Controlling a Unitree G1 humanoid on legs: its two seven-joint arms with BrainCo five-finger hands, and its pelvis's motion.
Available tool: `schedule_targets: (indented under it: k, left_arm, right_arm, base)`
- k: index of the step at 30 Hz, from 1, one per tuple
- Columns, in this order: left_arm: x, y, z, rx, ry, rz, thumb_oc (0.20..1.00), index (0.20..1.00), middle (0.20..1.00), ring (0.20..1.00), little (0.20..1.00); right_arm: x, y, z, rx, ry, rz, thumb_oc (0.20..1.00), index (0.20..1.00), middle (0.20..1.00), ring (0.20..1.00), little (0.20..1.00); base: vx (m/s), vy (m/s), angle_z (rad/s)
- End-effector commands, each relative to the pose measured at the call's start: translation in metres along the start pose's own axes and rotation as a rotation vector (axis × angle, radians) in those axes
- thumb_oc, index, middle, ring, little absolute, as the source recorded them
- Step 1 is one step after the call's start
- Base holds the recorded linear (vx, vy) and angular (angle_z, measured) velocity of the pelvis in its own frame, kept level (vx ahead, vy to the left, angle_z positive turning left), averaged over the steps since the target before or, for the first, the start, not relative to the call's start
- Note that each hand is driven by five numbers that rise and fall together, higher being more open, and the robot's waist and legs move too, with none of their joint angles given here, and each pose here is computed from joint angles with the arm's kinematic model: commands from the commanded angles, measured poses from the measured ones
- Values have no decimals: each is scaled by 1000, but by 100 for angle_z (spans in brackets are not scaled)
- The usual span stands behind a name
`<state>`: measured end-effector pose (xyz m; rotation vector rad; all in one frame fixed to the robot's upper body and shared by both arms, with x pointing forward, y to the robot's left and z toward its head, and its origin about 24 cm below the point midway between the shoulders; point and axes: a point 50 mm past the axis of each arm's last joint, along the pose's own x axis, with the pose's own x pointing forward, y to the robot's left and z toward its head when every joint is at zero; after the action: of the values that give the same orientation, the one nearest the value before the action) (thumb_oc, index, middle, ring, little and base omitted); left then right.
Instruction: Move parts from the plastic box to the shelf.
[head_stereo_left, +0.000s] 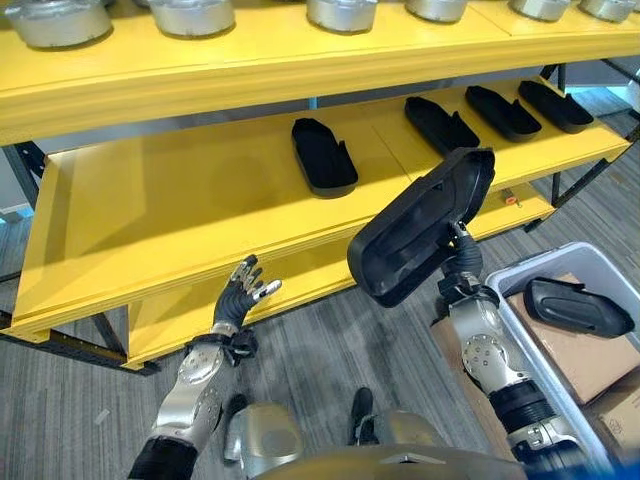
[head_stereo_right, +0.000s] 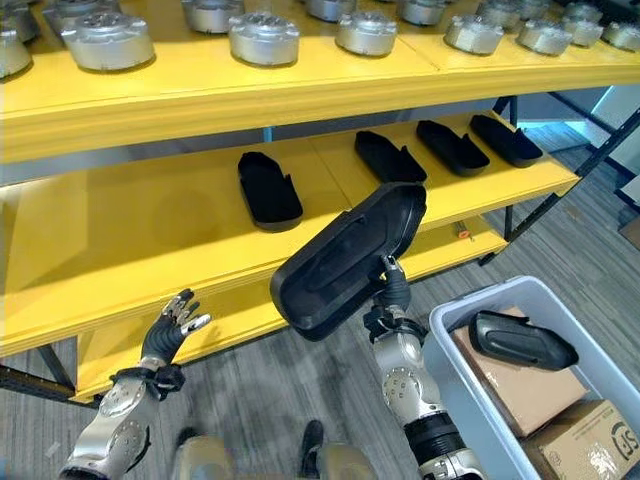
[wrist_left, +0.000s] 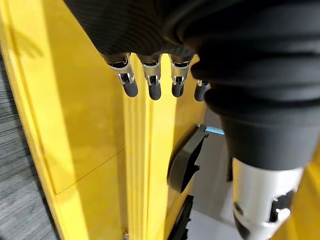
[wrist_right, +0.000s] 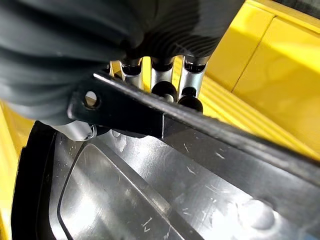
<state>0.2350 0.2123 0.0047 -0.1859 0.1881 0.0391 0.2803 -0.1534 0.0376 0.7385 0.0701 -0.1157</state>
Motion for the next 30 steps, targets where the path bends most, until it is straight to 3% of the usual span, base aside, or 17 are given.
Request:
schedule_targets:
  k: [1, 8, 19, 30]
  left_arm:
    - [-13, 9, 3, -20, -45, 28, 1000, 1000, 1000, 1000, 1000]
    - [-13, 19, 15, 45, -75, 35, 1000, 1000, 1000, 1000, 1000]
    - [-7, 11, 30, 87, -99, -41, 1000, 1000, 1000, 1000, 1000]
    - [-5, 0, 53, 101, -152, -140, 1000, 1000, 1000, 1000, 1000]
  right_arm:
    - [1, 24, 20, 44, -108, 130, 200, 200, 200, 200, 200]
    - [1, 34, 8, 40, -61, 168, 200, 200, 200, 200, 200]
    - [33, 69, 21, -9, -90, 209, 200, 200, 200, 200, 200]
    - [92, 119, 137, -228, -398, 116, 200, 200, 200, 200, 200]
  base:
    - [109, 341, 46]
    - [100, 225, 34]
    - [62, 52, 47]
    - [18, -42, 34]
